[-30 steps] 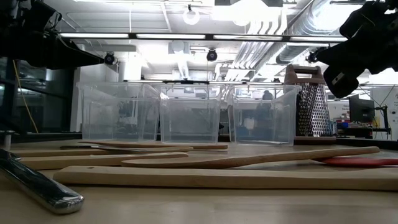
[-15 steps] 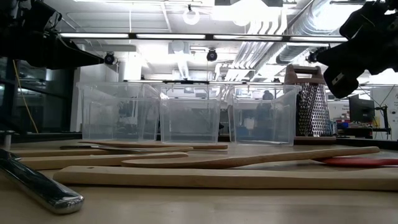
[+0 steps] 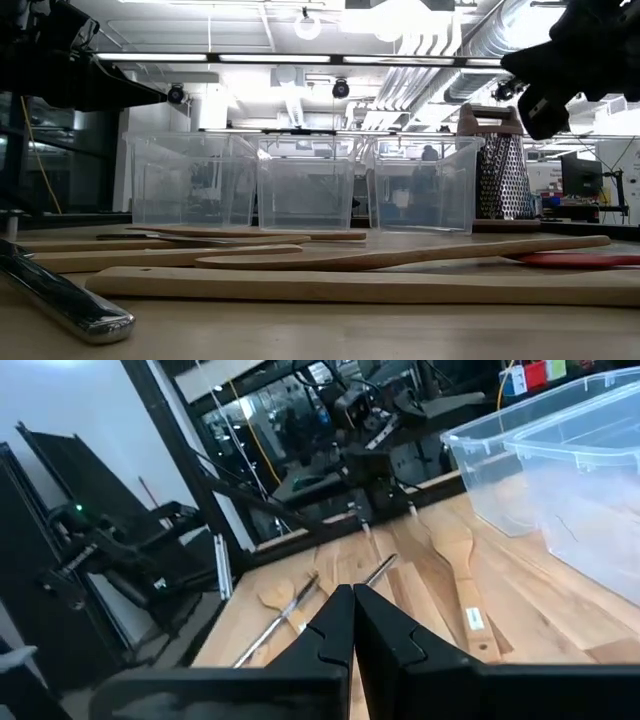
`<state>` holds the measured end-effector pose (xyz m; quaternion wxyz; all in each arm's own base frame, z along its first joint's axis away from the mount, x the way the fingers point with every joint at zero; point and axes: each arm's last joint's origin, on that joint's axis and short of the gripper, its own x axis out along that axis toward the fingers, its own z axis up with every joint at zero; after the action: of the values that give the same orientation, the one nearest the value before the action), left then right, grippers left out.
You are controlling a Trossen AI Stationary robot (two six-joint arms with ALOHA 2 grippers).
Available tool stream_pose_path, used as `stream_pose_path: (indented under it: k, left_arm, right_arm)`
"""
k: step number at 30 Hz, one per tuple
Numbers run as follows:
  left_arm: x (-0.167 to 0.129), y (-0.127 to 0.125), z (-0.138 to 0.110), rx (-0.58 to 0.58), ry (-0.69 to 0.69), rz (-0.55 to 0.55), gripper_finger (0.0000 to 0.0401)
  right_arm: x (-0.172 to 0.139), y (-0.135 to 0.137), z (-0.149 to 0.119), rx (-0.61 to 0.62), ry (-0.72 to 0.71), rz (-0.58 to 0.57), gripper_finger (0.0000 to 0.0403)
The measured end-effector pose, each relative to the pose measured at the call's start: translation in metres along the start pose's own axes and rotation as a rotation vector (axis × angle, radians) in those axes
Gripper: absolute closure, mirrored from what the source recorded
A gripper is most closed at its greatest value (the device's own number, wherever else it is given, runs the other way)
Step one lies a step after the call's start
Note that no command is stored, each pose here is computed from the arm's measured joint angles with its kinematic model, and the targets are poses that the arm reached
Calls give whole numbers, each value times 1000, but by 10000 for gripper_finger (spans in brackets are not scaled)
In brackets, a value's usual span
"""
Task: Pick & Place Kitchen Items
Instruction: Put the table knife into the right transparent bin
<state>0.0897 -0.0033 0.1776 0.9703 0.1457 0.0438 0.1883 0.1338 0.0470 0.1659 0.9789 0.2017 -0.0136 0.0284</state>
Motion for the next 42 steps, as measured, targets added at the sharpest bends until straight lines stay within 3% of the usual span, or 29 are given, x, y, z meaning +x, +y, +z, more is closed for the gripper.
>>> stream_pose_path:
  k: [5, 42]
  left_arm:
    - [0, 0, 0, 0, 0, 0, 13]
    - [0, 0, 0, -1, 0, 0, 13]
  right_arm:
    - [-1, -7, -12, 49, 94, -108, 401]
    - [-2, -9, -16, 110, 132, -125, 400]
